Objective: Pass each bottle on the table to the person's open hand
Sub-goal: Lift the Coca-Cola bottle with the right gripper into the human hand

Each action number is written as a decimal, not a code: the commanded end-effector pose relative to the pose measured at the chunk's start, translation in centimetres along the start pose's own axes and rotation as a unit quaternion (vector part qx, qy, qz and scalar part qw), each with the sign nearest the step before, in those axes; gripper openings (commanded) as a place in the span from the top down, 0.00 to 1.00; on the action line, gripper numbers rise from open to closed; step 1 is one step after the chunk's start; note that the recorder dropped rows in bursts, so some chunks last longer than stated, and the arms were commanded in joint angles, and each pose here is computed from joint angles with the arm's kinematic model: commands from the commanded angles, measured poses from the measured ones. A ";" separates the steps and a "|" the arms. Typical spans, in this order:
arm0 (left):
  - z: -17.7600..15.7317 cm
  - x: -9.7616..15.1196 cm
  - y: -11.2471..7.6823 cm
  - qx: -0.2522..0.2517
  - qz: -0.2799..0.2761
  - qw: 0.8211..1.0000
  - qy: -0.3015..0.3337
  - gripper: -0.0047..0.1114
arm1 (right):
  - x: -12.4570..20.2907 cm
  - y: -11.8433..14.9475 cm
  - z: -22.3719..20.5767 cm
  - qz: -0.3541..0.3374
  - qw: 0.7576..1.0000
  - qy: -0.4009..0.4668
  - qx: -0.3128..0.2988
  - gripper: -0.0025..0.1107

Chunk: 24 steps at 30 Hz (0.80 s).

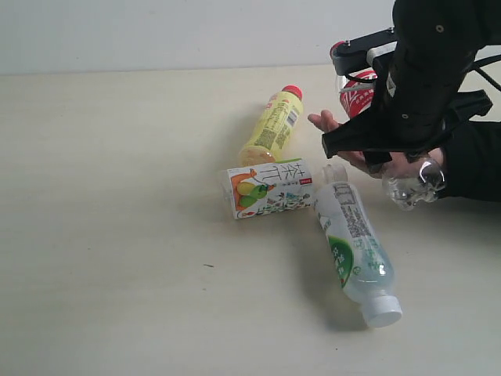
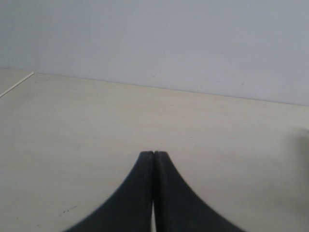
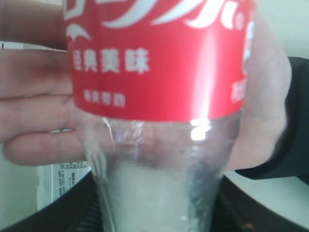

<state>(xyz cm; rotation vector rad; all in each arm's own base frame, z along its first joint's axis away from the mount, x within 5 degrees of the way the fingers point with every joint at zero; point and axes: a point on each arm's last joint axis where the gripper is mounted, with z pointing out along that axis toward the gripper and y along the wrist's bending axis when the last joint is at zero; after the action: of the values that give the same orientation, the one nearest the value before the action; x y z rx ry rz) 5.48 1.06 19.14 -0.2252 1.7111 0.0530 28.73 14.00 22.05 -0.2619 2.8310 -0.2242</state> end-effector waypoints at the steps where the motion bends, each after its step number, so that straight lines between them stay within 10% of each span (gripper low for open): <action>1: 0.0 0.0 0.0 -0.002 0.002 1.000 -0.003 0.96 | -0.2 -0.2 0.0 0.002 1.000 -0.003 0.004 0.79; 24: 0.0 0.0 0.0 -0.002 0.002 1.000 -0.003 0.96 | -0.2 -0.2 0.0 -0.015 1.000 -0.003 0.004 0.33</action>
<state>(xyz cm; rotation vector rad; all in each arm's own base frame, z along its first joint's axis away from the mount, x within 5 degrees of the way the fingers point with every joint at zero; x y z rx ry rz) 5.48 1.06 19.14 -0.2252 1.7111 0.0530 28.72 13.95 22.05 -0.2891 2.8305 -0.2353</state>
